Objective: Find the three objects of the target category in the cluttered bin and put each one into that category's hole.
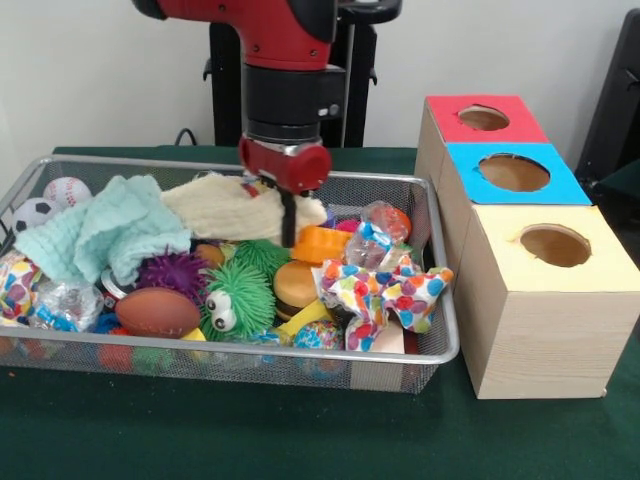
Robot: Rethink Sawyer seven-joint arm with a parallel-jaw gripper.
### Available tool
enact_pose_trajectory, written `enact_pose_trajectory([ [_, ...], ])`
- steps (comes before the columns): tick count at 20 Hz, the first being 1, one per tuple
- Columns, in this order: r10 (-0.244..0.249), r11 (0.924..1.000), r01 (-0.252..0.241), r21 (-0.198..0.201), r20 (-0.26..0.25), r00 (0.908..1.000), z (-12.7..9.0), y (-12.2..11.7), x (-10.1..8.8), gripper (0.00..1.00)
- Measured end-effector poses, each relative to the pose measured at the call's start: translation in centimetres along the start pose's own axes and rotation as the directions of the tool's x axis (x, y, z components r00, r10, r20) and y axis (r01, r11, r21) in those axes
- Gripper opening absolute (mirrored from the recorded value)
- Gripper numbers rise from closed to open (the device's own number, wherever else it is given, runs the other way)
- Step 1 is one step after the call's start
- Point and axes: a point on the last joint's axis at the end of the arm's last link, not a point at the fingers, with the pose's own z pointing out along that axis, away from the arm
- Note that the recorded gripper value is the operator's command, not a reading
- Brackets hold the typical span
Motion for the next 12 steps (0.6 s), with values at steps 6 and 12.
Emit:
enact_pose_trajectory([
  [6,0.028,0.9986,-0.028,-0.045,0.004,0.9996,-0.5,4.4,2.5,0.0],
  [12,0.044,0.9983,-0.044,-0.037,-0.014,0.999,-0.9,6.3,5.3,0.0],
])
